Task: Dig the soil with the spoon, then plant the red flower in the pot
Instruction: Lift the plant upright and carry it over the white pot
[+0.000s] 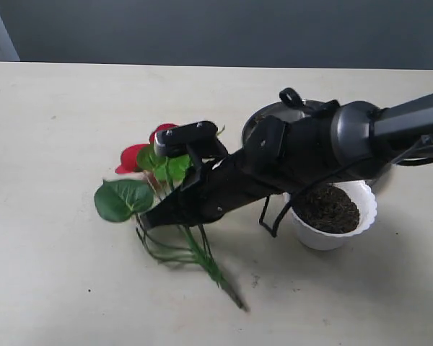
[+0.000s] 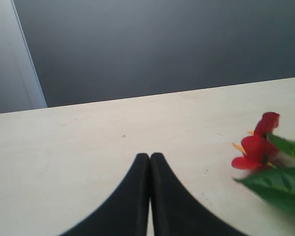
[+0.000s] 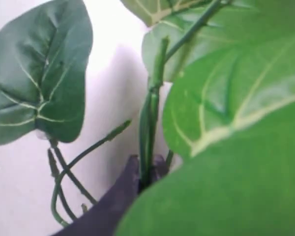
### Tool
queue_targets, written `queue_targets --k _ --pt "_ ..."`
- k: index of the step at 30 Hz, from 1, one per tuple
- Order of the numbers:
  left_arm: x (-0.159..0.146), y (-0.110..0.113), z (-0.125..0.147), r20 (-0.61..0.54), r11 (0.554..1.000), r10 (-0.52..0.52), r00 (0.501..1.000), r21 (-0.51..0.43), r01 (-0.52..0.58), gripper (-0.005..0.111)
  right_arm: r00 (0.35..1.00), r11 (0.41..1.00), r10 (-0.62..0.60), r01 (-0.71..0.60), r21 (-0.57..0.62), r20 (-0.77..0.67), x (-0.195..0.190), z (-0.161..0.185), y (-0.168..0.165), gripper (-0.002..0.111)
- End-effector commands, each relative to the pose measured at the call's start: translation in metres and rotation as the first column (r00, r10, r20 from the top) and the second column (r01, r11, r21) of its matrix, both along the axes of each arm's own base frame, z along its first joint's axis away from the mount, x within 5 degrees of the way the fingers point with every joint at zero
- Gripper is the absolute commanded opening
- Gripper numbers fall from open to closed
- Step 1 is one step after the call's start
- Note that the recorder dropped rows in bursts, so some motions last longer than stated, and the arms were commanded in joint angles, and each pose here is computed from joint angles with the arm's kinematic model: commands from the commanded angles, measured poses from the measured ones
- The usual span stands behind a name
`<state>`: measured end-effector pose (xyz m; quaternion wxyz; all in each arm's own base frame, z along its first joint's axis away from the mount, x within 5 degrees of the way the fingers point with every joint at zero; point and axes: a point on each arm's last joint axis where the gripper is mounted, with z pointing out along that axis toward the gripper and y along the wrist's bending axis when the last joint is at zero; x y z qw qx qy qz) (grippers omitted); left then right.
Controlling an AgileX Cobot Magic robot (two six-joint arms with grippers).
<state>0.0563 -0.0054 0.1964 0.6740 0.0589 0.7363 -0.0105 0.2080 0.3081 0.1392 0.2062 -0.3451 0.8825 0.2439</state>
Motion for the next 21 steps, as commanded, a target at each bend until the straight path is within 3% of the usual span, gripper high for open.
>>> queue_targets --k 1,8,11,16,21 --pt "0.000 0.000 0.002 0.015 1.000 -0.007 1.000 -0.001 0.007 0.000 0.966 0.988 -0.096 0.062 0.144 0.241 0.011 0.061 -0.006 0.000" --pt "0.000 0.000 0.002 0.015 1.000 -0.007 1.000 -0.001 0.007 0.000 0.807 0.917 -0.333 0.158 0.365 0.487 0.001 0.140 -0.055 0.000" --pt "0.000 0.000 0.002 0.015 1.000 -0.007 1.000 -0.001 0.007 0.000 0.699 0.868 -0.460 0.224 0.443 0.548 -0.011 0.151 -0.091 0.000" --pt "0.000 0.000 0.002 0.015 1.000 -0.007 1.000 -0.001 0.007 0.000 0.510 0.735 -0.665 0.317 0.599 0.546 -0.037 0.153 -0.154 -0.001" --pt "0.000 0.000 0.002 0.015 1.000 -0.007 1.000 -0.001 0.007 0.000 0.454 0.713 -0.692 0.311 0.628 0.561 -0.057 0.144 -0.185 -0.001"
